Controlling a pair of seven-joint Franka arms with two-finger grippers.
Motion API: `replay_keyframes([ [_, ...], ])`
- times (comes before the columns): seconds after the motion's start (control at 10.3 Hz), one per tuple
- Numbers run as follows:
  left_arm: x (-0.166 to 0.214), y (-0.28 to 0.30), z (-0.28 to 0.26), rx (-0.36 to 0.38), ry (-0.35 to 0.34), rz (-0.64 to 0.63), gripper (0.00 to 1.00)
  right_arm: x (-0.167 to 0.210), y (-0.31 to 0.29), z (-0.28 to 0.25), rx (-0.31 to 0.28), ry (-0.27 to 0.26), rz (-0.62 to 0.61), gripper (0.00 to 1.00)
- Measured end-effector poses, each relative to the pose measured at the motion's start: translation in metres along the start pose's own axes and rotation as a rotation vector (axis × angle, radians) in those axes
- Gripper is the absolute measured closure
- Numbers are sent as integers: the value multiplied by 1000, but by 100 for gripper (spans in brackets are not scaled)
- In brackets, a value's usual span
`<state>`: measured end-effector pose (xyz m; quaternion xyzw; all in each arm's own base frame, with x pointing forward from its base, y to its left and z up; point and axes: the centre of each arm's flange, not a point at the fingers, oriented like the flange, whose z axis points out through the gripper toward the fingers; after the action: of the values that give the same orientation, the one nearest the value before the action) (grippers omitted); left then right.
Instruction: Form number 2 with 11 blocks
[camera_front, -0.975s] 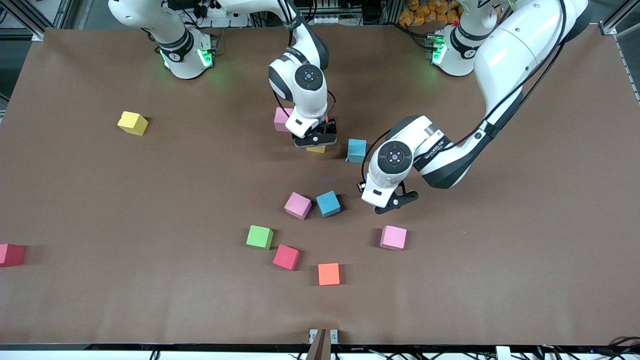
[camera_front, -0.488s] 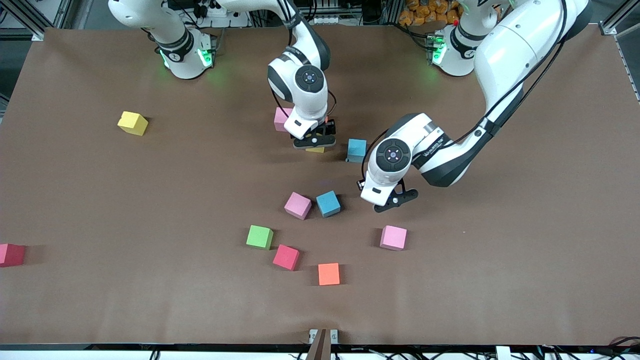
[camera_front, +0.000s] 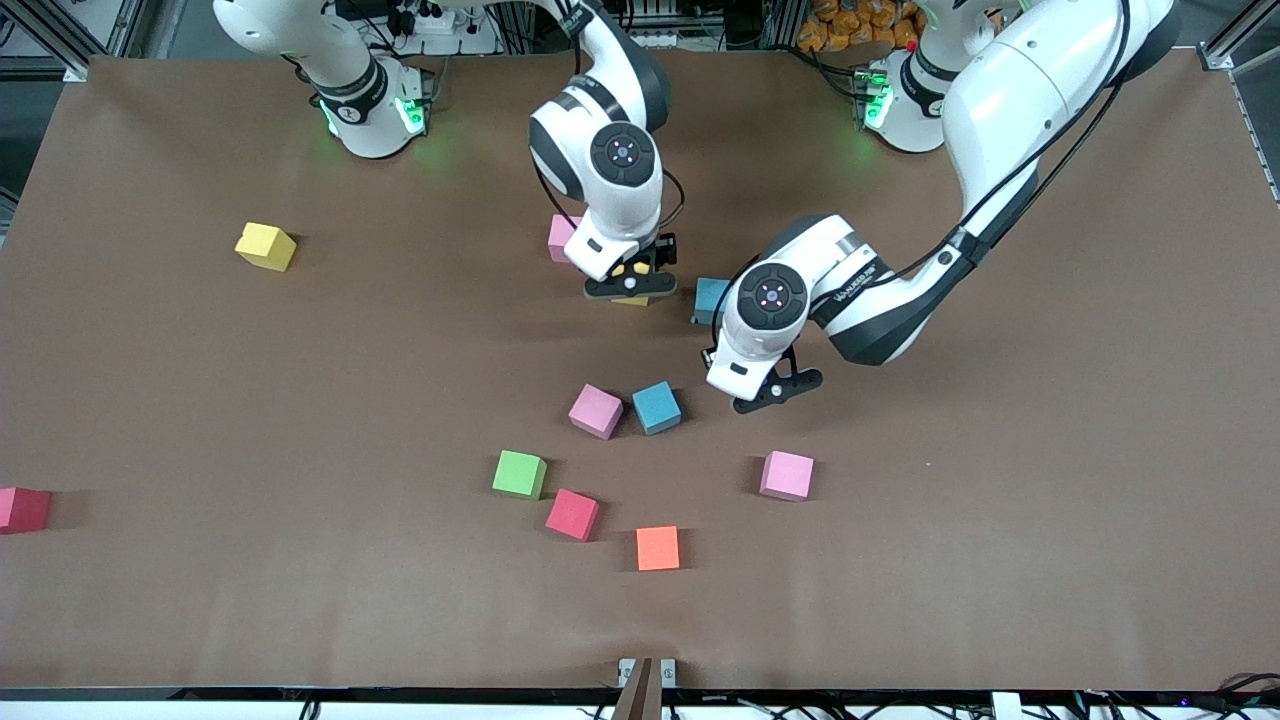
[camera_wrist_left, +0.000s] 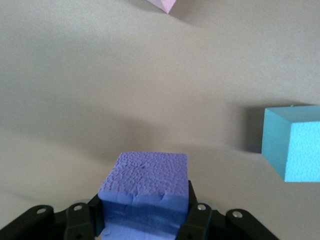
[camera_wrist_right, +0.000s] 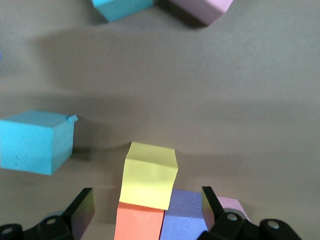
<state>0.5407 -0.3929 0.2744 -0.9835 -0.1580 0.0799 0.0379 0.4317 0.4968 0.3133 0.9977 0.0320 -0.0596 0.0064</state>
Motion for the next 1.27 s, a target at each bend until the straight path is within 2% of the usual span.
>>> replay_keyframes([
  [0.29,-24,16,-3,-3,1,77,44,42,41,-12,-15,35,17,4],
  [0.49,-42,29,-3,-3,6,117,44,67,65,-20,-19,90,41,4],
  [0.78,-60,41,-2,6,32,161,44,109,104,-26,14,185,100,0],
  [1.27,-89,64,3,-31,47,212,44,170,154,-22,25,277,181,0],
])
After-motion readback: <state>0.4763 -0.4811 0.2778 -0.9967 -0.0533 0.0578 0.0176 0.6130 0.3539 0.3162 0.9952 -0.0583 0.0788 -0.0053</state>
